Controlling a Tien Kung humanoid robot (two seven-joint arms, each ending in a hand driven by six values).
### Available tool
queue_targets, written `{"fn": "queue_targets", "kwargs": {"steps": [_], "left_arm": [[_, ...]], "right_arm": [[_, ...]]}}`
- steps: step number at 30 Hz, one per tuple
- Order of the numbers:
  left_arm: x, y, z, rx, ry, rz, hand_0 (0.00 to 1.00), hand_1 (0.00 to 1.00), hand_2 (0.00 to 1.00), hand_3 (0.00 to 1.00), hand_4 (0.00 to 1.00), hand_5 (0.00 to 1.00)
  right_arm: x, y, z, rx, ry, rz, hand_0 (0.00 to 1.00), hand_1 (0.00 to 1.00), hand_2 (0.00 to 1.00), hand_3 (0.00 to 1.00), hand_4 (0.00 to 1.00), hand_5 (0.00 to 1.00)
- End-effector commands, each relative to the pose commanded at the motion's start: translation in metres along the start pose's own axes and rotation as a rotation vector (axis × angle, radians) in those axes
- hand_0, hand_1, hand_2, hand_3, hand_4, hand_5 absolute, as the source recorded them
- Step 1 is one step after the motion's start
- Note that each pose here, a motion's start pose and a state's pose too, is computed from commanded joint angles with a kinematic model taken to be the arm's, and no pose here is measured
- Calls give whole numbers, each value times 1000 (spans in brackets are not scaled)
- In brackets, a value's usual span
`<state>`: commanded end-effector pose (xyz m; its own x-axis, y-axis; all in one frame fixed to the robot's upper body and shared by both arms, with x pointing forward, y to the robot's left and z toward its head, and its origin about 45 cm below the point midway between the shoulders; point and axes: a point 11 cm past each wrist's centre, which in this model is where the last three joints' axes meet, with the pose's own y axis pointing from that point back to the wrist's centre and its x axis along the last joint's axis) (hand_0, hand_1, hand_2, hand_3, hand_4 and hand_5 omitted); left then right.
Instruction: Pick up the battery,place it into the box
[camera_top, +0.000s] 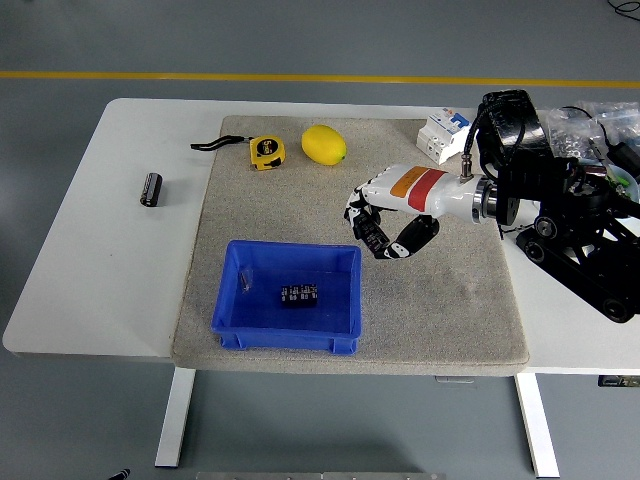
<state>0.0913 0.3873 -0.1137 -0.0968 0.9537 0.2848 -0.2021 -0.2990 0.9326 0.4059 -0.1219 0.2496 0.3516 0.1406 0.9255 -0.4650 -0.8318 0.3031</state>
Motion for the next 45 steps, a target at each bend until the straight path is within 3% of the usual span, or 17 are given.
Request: {"fn": "queue_targets", "kwargs": {"steps": [17,18,23,24,29,30,40,45], "left_arm": [[1,0,2,1,-9,1,752,807,835,649,741,610],[1,0,2,1,-9,1,748,806,837,649,741,610],[2,0,2,1,-9,2,748,806,837,649,741,610],[2,0,2,1,-8,2,743,806,836,648,744,614],[2,0,2,2,-10,3,743,806,836,648,744,614],[2,0,2,2,-10,3,736,805,835,648,742,611],[2,0,2,2,-11,3,735,805,835,647,743,610],[1,0,3,1,-10,2,733,805,834,648,742,610]], "right_arm": [[-9,-34,-48,116,27,-63,544,514,616,599,542,12],[-10,-35,-50,123,27,-69,573,575,724,821,731,117],[-14,-38,-57,141,23,-91,573,575,724,821,731,117],[-14,-38,-57,142,21,-93,677,689,812,960,806,154],[-16,-38,-58,145,7,-101,677,689,812,960,806,154],[-17,-39,-58,146,5,-101,744,750,870,998,823,152],[-15,-38,-54,132,5,-97,776,775,899,998,836,155],[-3,-33,-42,99,-3,-62,787,784,904,998,846,166]]}}
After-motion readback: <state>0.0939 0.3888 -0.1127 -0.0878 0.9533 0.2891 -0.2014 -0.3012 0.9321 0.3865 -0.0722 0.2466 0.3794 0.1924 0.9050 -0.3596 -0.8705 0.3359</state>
